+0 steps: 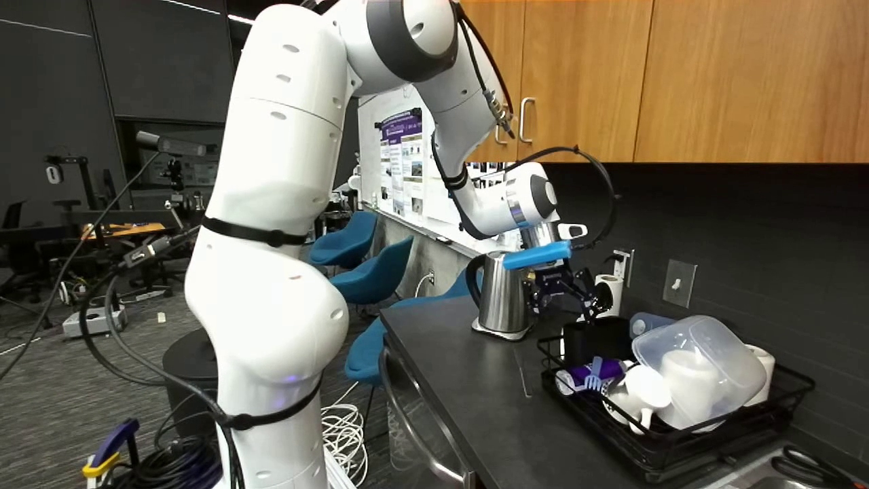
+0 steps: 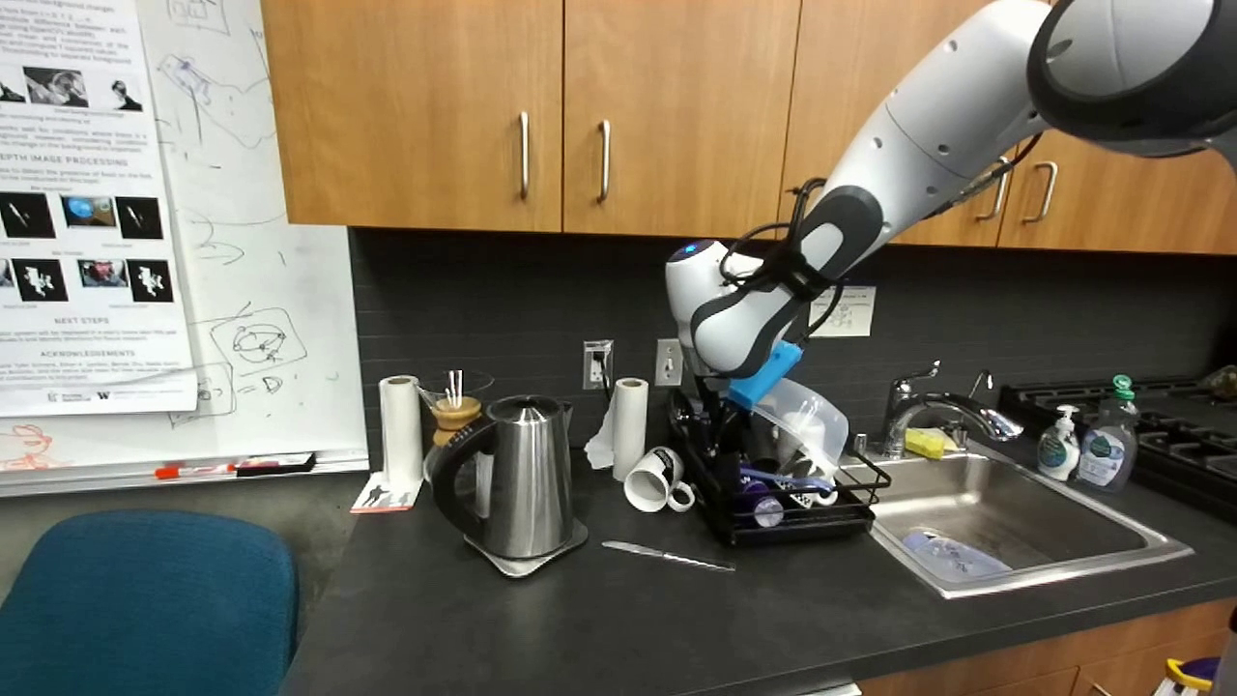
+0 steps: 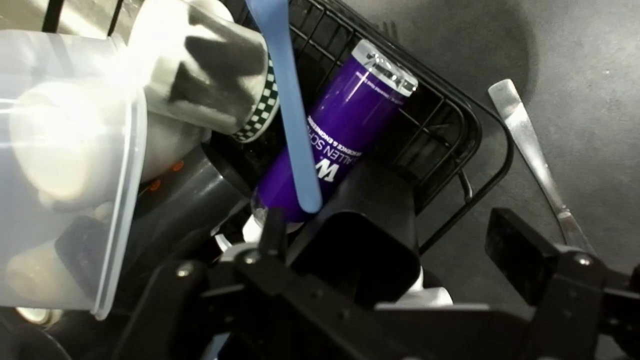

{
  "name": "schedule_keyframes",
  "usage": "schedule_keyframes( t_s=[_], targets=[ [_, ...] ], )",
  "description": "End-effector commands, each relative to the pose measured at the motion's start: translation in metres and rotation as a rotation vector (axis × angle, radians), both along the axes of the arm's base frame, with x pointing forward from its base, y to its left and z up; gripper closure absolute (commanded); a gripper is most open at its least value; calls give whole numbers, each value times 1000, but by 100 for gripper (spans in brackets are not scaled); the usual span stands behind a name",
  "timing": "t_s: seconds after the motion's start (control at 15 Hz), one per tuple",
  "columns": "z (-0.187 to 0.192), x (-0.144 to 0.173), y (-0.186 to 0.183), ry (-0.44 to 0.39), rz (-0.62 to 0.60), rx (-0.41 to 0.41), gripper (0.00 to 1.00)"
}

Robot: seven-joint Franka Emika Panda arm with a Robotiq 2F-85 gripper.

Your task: Move the blue fork from the drying rack to the counter next to the knife

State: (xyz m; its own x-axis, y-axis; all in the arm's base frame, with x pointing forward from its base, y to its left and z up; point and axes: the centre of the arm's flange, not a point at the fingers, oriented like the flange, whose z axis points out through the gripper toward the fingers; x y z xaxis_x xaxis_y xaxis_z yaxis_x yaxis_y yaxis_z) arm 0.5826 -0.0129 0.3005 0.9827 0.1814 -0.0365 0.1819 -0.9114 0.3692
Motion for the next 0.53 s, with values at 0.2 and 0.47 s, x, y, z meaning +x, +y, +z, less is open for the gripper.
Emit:
schedule_keyframes(
  t_s=[0.2,0.47],
  targets=[
    [-21,-7,-28,8,-27,-94,0],
    [-27,-7,-45,17,-49,-102,0]
  ],
)
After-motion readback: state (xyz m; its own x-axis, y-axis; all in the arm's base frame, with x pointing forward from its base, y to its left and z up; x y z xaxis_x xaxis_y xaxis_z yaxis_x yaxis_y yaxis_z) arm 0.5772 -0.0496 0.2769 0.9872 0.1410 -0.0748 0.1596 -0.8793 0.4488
